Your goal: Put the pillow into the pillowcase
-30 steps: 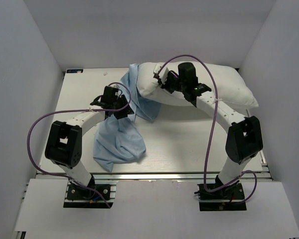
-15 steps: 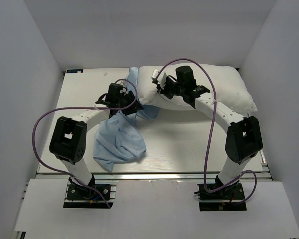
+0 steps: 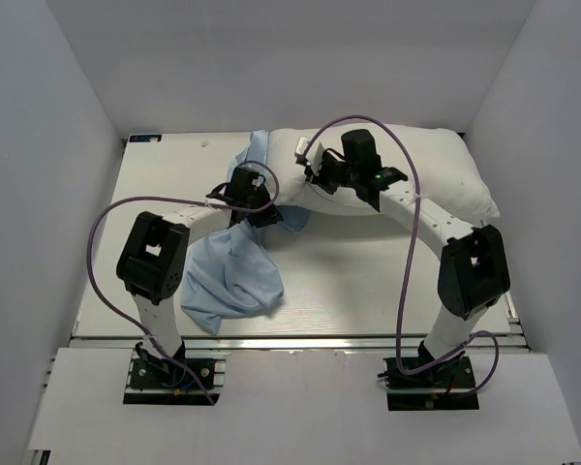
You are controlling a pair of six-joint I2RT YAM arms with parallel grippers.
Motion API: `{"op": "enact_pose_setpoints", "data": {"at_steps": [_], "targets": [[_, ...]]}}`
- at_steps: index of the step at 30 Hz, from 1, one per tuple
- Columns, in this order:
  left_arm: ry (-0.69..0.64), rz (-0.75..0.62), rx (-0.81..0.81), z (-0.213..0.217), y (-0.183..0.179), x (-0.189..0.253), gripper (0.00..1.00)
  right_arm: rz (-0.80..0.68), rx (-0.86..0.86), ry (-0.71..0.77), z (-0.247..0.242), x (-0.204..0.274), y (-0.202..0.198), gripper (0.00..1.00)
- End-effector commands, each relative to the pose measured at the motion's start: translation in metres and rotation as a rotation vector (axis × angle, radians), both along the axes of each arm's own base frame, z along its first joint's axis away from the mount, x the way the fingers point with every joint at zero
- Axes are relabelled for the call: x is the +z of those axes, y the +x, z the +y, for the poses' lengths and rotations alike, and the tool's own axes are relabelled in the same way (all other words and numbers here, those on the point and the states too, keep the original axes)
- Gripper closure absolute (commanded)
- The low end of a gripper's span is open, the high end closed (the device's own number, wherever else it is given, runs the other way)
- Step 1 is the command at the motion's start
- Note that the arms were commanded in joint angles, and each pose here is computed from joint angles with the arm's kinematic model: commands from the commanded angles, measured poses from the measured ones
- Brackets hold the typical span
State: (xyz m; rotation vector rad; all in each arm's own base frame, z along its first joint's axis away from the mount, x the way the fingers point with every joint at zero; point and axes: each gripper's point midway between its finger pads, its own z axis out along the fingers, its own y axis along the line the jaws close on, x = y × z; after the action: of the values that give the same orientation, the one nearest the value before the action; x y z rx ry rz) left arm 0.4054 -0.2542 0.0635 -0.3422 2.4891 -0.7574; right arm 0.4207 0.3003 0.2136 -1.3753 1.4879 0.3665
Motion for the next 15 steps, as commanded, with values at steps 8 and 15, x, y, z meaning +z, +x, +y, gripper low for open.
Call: {"op": "enact_pose_setpoints", "data": {"at_steps": [8, 15], "targets": [[0.026, -0.069, 0.093, 0.008, 0.023, 0.017, 0.93, -0.056, 0.006, 0.03, 0.001, 0.016, 0.005, 1.0], [-0.079, -0.169, 0.036, 0.006, -0.005, 0.071, 1.0, -0.097, -0.056, 0.022, -0.004, 0.02, 0.019, 1.0]]}}
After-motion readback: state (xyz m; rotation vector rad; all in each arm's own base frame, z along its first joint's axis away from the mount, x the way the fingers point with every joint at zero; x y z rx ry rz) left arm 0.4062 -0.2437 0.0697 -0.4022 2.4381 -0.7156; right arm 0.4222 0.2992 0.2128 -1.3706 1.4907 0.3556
